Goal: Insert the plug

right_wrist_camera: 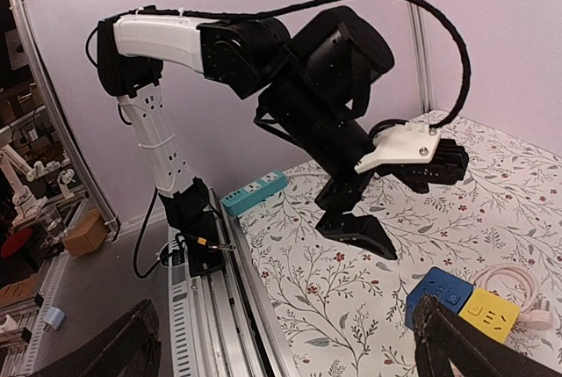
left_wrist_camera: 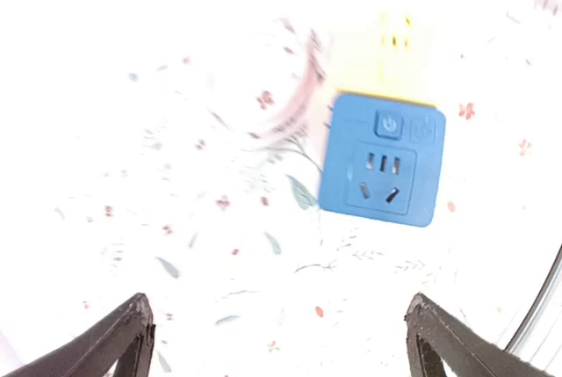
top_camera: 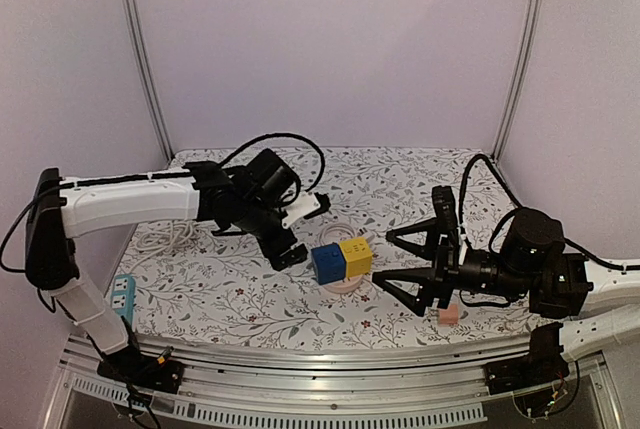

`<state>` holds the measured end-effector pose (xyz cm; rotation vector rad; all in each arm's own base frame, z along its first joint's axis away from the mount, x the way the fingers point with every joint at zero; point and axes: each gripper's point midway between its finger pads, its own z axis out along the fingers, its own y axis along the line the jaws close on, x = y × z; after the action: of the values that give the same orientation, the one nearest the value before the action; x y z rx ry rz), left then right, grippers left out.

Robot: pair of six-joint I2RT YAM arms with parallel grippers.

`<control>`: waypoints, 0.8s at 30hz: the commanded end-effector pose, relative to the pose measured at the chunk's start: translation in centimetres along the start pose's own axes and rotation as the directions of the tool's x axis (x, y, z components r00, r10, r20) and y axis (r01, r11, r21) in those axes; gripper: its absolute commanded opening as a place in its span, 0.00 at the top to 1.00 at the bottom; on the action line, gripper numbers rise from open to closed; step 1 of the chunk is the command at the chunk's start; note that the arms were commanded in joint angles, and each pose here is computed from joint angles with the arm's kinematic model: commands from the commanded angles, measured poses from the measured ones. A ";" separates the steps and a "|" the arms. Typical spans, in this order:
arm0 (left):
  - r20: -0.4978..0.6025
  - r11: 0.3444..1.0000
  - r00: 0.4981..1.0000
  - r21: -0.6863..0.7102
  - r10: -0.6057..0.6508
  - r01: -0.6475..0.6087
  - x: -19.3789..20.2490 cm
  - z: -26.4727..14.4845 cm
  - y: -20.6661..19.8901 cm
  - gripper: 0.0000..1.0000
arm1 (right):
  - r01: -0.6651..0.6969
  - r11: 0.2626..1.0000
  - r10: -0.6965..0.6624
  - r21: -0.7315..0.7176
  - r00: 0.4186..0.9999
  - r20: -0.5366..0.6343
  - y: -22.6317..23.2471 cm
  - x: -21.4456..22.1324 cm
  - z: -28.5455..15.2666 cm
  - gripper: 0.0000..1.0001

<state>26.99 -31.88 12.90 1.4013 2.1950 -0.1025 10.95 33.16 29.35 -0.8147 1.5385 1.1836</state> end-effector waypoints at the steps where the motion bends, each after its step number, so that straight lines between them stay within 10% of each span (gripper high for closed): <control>1: 0.160 0.980 0.983 -0.165 -0.088 0.114 -1.8 -4.7 3.9 0.00 | 0.001 1.000 -0.001 0.016 1.000 -0.002 -0.1 -0.2 0.1 0.01; 8: 0.518 0.644 0.731 -0.383 -0.444 0.662 2.1 -13.7 13.5 0.01 | -0.015 0.997 0.014 0.070 1.000 0.009 -1.0 -0.4 0.0 0.01; 18: 0.444 0.458 0.611 -0.410 -0.655 0.789 7.0 -14.4 14.8 0.01 | -0.061 0.941 0.060 0.332 0.998 0.014 -5.7 0.2 1.3 0.01; 24: 0.522 0.290 0.443 -0.350 -0.729 0.891 10.9 -13.9 14.2 0.00 | -0.055 0.891 0.107 0.450 0.990 -0.091 -7.9 3.3 6.1 0.01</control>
<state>31.53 -14.27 23.78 -0.0142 2.1983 0.0620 17.26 35.22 25.50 -0.5804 1.7731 0.8975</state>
